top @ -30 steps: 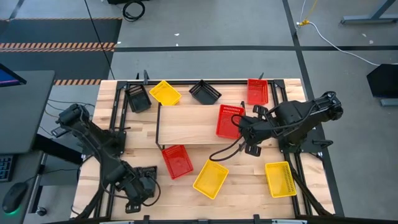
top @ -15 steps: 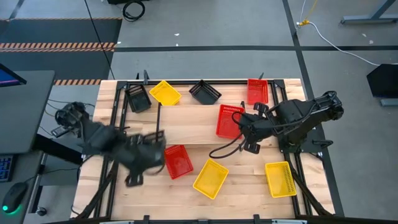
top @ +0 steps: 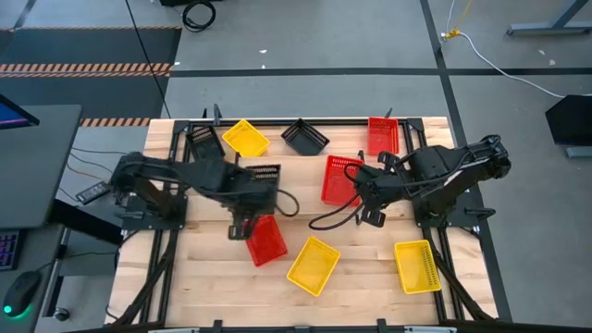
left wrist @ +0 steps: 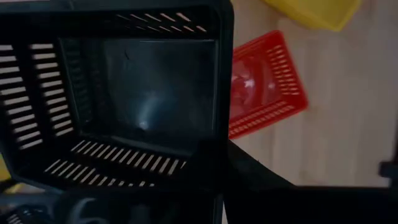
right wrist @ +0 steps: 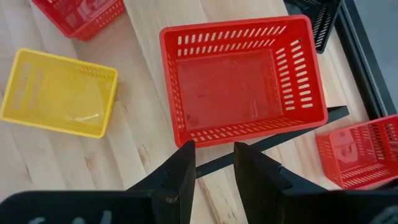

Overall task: Stack baskets on shelf by color
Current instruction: Put the bottom black basket on the shelf

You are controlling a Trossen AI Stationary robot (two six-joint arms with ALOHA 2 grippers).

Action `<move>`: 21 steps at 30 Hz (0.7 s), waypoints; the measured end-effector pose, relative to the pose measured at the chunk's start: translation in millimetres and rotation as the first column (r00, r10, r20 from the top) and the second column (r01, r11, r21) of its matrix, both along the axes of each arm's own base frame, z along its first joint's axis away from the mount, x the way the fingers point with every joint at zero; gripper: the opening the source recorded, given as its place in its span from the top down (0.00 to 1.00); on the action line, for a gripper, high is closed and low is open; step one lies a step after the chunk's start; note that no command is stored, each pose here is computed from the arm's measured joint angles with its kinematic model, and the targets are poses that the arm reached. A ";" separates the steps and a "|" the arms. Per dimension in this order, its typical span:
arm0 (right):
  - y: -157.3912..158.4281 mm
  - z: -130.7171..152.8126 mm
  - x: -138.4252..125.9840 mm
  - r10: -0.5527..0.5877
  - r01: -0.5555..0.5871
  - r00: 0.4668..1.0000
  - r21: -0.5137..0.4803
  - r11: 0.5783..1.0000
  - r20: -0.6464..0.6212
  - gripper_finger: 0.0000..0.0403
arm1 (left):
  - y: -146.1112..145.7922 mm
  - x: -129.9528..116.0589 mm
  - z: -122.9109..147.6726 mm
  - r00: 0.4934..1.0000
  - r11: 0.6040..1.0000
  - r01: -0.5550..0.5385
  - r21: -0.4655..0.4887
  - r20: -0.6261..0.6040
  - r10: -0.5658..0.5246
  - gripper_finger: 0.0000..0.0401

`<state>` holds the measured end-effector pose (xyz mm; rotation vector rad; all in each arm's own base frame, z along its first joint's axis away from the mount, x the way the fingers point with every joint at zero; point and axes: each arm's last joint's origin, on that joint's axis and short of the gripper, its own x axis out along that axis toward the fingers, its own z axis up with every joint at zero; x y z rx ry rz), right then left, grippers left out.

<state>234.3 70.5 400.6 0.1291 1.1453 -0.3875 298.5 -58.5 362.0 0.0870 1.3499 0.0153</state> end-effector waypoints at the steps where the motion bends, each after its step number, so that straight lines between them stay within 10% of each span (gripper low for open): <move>1: -0.1 0.0 0.0 0.000 0.000 1.000 0.003 1.000 -0.001 0.72 | 3.8 5.3 -5.2 1.000 1.000 0.005 0.007 -0.020 -0.005 0.97; 21: 0.5 -0.1 -0.2 -0.025 0.025 1.000 0.033 0.999 0.000 0.72 | 29.7 28.7 -38.2 0.979 0.998 -0.065 0.010 -0.191 0.065 0.95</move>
